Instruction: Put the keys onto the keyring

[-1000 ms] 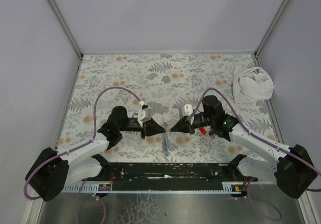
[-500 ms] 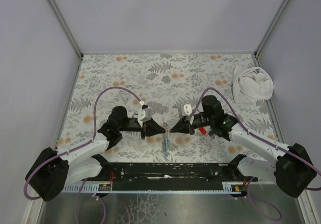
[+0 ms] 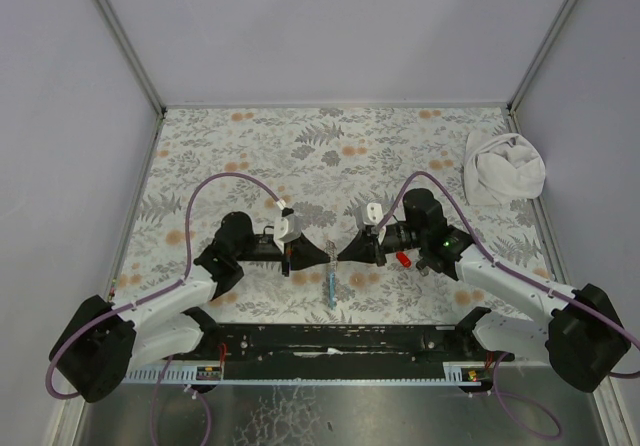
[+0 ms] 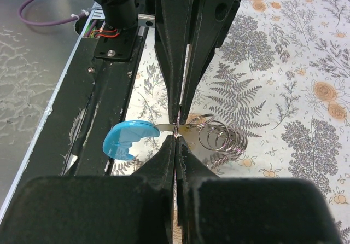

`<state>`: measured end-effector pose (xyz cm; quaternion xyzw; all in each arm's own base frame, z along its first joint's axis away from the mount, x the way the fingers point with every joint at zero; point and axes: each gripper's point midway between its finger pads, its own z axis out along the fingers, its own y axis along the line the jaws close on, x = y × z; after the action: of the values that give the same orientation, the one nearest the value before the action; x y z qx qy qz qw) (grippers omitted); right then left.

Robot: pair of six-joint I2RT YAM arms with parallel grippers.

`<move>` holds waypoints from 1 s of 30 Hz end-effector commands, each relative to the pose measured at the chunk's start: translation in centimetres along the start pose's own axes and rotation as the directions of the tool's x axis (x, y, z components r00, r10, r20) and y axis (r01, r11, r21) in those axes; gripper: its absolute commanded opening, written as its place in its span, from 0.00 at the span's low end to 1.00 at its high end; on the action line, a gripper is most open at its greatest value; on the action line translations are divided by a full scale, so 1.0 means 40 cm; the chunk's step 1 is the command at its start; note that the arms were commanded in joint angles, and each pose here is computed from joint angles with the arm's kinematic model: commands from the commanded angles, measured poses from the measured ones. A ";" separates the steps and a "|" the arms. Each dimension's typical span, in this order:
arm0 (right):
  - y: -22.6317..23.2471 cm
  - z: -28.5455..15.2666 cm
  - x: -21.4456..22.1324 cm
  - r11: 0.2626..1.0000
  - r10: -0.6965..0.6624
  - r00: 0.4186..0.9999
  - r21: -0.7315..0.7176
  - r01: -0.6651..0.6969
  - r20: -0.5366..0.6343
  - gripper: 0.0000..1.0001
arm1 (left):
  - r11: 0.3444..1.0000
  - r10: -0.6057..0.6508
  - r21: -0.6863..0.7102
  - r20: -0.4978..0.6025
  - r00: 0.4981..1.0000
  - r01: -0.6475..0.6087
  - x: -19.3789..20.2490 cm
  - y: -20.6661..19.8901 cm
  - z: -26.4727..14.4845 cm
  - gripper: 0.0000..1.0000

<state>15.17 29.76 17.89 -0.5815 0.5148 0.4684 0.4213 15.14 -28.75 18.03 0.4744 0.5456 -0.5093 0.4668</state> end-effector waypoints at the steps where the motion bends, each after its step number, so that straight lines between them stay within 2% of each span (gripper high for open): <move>1: -0.012 0.011 -0.063 0.998 -0.067 0.996 0.003 0.066 0.063 0.00 | 0.998 0.062 -0.019 0.050 0.997 -0.061 -0.037 0.005 0.006 0.00; 14: -0.023 0.003 -0.061 0.996 -0.081 0.996 0.043 0.079 0.039 0.00 | 0.996 0.048 -0.081 0.001 0.999 -0.048 -0.028 0.029 0.007 0.00; 30: -0.030 0.010 -0.048 0.997 -0.079 0.997 0.022 0.079 -0.006 0.00 | 0.997 0.027 -0.068 -0.076 0.997 -0.032 -0.015 0.025 0.025 0.00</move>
<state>15.93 29.59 17.05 -0.5820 0.5360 0.4469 0.4174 15.76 -29.23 17.37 0.4757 0.5819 -0.4747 0.4579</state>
